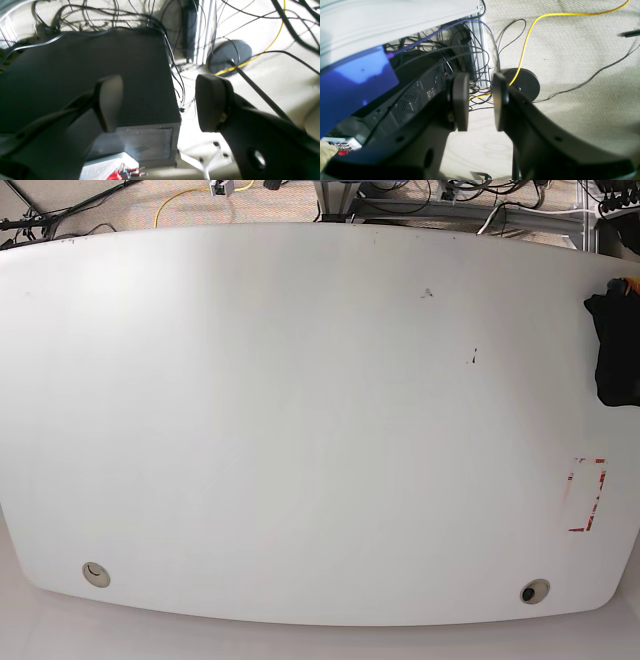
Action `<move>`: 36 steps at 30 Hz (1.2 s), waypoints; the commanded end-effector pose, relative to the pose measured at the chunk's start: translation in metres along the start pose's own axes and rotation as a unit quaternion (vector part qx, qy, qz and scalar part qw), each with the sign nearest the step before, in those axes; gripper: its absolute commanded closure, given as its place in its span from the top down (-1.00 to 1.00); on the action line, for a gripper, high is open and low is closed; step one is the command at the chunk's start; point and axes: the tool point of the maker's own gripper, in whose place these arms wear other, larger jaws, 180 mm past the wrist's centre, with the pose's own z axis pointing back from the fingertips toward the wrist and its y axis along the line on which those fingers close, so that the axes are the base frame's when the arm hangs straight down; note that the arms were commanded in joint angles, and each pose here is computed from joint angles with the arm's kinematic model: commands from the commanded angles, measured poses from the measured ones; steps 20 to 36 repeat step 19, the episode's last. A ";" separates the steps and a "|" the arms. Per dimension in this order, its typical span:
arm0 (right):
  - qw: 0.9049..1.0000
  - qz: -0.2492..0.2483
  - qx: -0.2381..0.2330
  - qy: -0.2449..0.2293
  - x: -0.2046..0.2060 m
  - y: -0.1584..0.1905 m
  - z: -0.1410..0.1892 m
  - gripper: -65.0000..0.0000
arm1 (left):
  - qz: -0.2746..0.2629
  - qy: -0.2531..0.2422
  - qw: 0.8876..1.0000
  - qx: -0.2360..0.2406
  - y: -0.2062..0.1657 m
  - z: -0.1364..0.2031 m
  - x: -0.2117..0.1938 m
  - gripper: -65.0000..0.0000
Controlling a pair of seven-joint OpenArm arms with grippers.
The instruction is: Fold the T-shirt properly
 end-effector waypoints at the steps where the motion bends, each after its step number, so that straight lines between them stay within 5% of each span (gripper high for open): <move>1: 1.000 0.013 -0.012 0.013 -0.004 -0.005 0.000 -0.51 | 0.001 0.002 1.000 0.004 0.004 0.000 0.007 0.27; 11: 0.998 0.052 -0.033 0.027 0.000 -0.005 -0.005 -0.51 | 0.001 0.000 0.998 0.055 0.023 0.001 0.027 0.29; 36: 0.998 0.051 -0.027 0.025 0.000 0.001 -0.007 -0.51 | 0.001 -0.002 0.999 0.054 0.023 0.001 0.028 0.29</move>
